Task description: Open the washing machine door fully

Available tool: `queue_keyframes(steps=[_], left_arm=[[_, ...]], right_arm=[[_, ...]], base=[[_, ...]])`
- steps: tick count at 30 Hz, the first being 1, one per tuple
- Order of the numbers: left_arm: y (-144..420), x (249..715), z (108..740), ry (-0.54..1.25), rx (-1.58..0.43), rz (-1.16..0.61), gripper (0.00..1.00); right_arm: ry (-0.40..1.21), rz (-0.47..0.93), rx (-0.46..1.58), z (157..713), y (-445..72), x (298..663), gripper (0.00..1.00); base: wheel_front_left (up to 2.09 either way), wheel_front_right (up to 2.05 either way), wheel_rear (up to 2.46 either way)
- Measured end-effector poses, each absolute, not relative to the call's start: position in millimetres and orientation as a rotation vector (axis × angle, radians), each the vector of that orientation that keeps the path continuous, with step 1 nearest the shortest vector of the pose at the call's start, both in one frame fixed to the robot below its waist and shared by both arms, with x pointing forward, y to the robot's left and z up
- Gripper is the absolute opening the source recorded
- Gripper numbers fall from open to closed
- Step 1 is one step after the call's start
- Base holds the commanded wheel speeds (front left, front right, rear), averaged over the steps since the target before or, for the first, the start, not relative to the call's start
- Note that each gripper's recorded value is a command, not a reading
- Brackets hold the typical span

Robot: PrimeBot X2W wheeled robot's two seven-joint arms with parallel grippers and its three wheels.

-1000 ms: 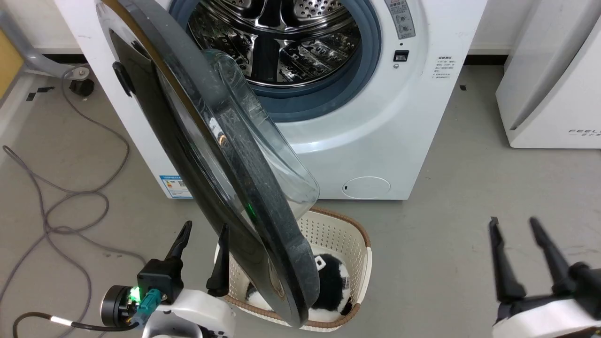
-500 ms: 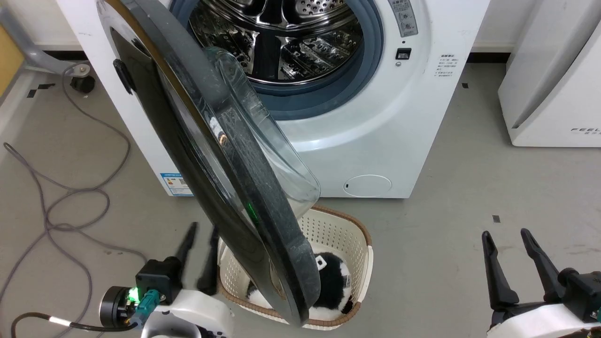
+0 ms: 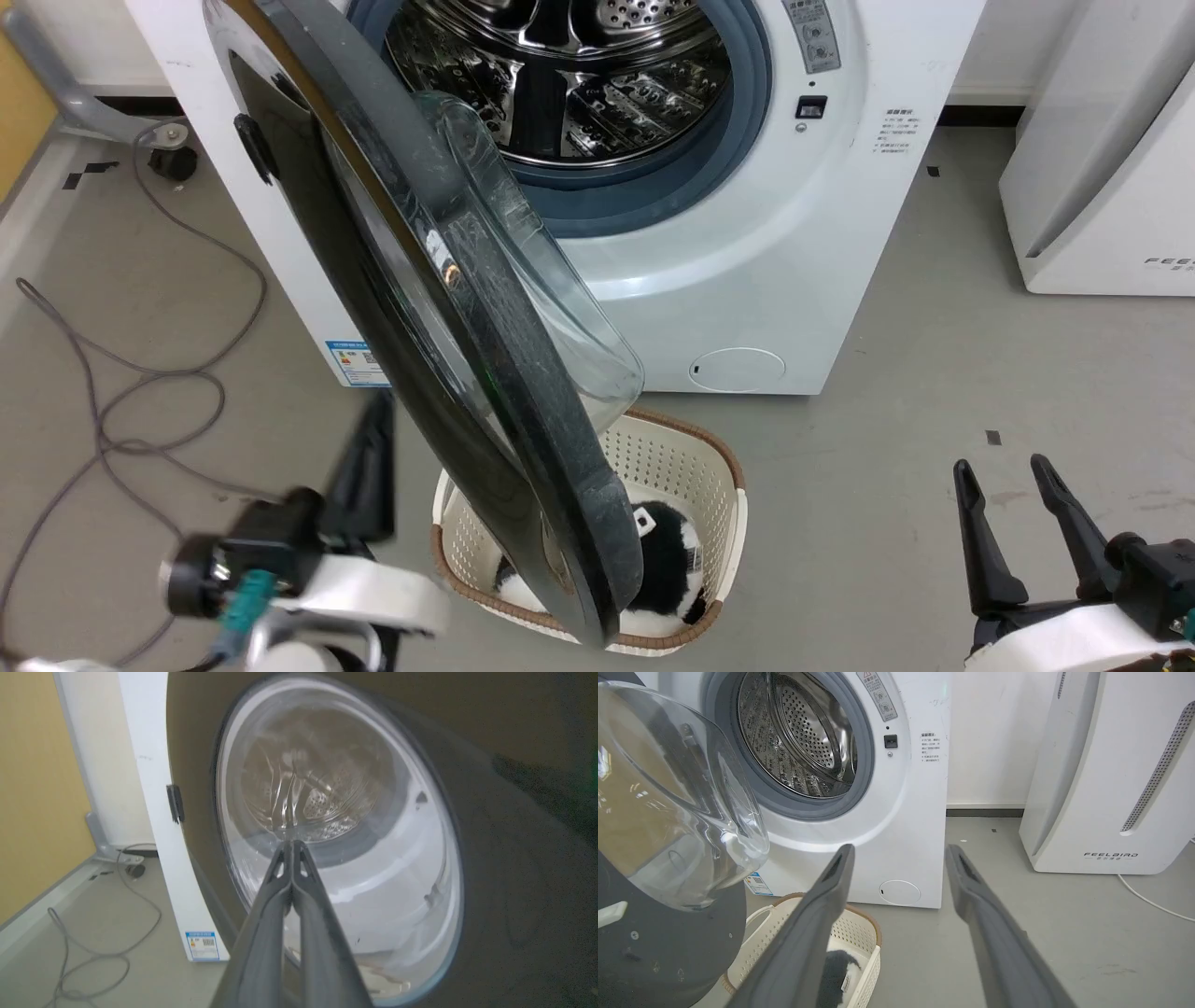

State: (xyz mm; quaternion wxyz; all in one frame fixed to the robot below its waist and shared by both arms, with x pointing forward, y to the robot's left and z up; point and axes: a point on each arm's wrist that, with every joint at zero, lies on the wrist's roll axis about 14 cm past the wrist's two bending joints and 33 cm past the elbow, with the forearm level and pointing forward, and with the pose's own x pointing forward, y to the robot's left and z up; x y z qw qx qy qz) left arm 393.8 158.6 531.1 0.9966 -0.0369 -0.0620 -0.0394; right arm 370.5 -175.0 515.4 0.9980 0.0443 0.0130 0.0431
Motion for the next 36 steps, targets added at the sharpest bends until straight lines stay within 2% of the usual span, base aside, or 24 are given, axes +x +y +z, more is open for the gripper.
queue_keyframes(steps=[10,18,21,28,36], left_arm=[[180,384,641,-0.485,-0.066,-0.003,0.0],[167,353,722,-0.758,-0.086,-0.064,0.0],[151,336,753,-0.848,-0.104,-0.143,0.0],[107,314,777,-0.885,-0.155,-0.35,0.0],[45,314,743,-0.673,-0.22,-0.598,0.0]], right_arm=[[0.025,0.091,0.089,516,-174,371,1.0],[0.026,0.093,0.089,516,-173,372,1.0],[0.026,0.091,0.089,516,-174,371,1.0],[0.03,0.088,0.089,514,-174,372,1.0],[0.035,0.083,0.088,513,-176,372,1.0]], base=[[0.0,0.0,0.0],[0.0,0.0,0.0],[0.0,0.0,0.0],[0.0,0.0,0.0],[0.0,0.0,0.0]])
